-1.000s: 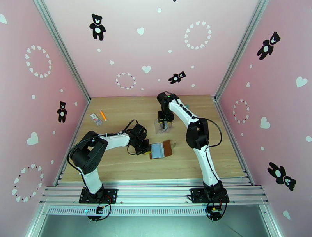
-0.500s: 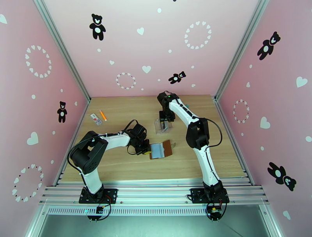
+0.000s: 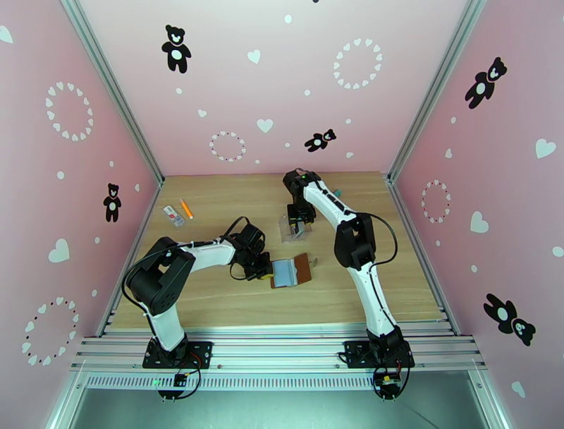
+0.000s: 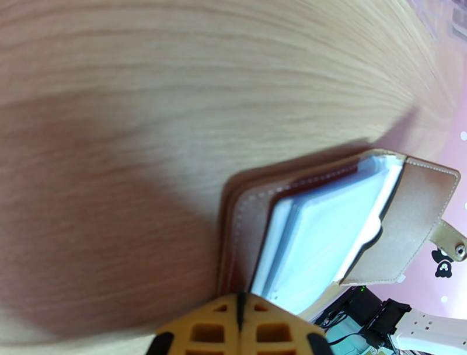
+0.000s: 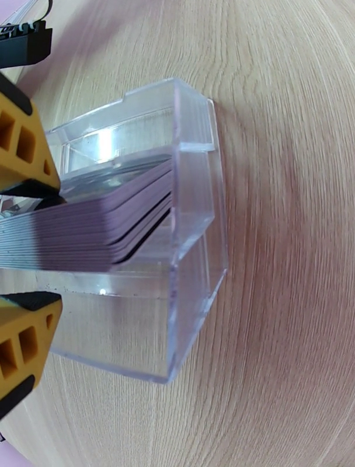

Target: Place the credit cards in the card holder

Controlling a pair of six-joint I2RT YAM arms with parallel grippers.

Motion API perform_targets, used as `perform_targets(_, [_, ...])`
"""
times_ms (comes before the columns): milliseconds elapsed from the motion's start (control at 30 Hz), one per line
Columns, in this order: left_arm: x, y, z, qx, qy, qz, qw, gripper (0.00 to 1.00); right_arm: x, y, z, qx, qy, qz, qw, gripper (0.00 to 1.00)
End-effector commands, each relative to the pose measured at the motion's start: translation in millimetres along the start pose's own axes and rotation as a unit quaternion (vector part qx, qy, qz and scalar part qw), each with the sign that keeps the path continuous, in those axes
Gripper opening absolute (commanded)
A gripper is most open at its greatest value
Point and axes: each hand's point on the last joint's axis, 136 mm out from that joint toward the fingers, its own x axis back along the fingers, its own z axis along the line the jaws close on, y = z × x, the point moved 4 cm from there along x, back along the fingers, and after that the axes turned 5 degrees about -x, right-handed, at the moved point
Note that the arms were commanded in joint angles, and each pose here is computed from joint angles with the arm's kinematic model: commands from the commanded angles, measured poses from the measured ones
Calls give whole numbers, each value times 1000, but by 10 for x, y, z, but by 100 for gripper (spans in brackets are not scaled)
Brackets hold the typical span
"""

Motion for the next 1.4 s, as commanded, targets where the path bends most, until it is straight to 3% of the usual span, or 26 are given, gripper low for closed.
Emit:
perform_targets(0, [-143,-109,428,39,89,22,995,0,-54,-9,-107,7,-38,7,999,47])
perform_targets(400, [-147,-111,423,37,91,22,995,0,279,63,-336,6,-95,-39,995,44])
perform_targets(1033, [-179,-125,386,31,95,24,995,0,435,26,-553,7,-142,-39,989,30])
perform_targets(1200, [-184,-136,381,29,96,23,995,0,451,29,-553,4,-131,-37,991,22])
perform_targets(1300, [-195,-154,382,28,98,24,994,0,470,28,-539,1,-122,-38,992,22])
perform_targets(1367, [-206,-164,376,27,99,24,994,0,482,26,-550,0,-122,-38,992,27])
